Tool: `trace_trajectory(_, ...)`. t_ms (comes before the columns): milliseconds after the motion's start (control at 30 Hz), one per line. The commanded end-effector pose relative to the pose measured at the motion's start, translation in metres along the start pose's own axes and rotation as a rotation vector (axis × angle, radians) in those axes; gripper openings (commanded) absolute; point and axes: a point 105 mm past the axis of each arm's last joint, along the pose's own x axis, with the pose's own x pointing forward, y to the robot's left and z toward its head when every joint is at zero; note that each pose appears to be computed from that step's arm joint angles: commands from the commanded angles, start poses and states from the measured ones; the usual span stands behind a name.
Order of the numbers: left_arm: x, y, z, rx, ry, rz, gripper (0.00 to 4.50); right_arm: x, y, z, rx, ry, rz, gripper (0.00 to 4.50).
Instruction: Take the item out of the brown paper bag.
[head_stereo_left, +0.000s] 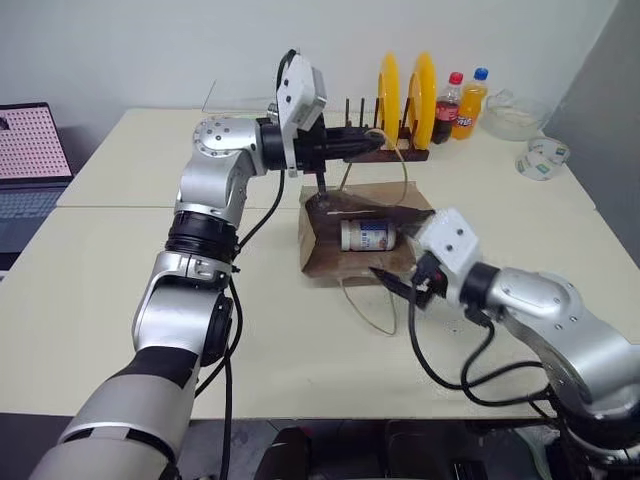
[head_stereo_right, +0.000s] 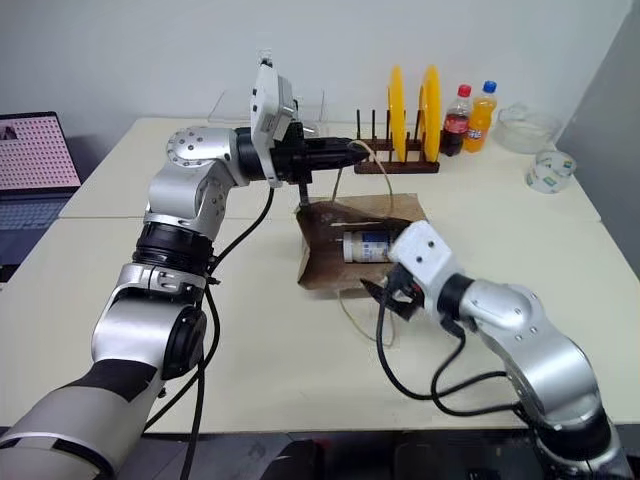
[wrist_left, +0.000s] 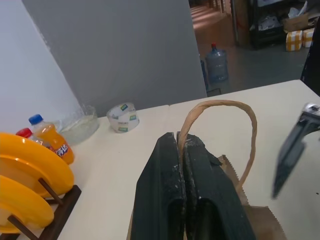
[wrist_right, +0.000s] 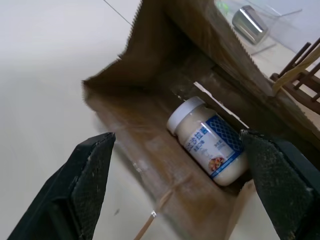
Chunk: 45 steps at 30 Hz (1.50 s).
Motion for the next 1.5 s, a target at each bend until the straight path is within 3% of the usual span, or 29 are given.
trace_trajectory(33,-0.001,0.007,0.02,0.063,-0.036,0.015,0.0,0.017,-0.009,-0.003,-0.026,0.047,-0.046,4.19)
trace_trajectory(233,-0.002,0.008,0.019,0.067,-0.033,0.015,0.0,0.033,-0.017,-0.008,-0.177,0.112,-0.052,4.19)
trace_trajectory(467,-0.004,0.012,0.021,0.075,-0.038,0.029,0.0,0.065,-0.019,-0.013,-0.494,0.182,-0.034,4.19)
trace_trajectory(767,-0.007,0.016,0.024,0.084,-0.039,0.043,0.0,0.088,-0.032,-0.037,-0.799,0.313,-0.006,4.19)
trace_trajectory(1100,-0.008,0.017,0.024,0.093,-0.032,0.053,0.0,0.108,-0.035,-0.044,-0.851,0.34,0.008,4.19)
trace_trajectory(1267,-0.008,0.02,0.023,0.095,-0.024,0.072,0.0,0.109,-0.036,-0.038,-0.868,0.288,-0.004,3.06)
trace_trajectory(1500,-0.012,0.031,0.022,0.127,-0.007,0.153,0.0,0.092,-0.031,-0.009,-0.843,0.141,-0.006,3.05)
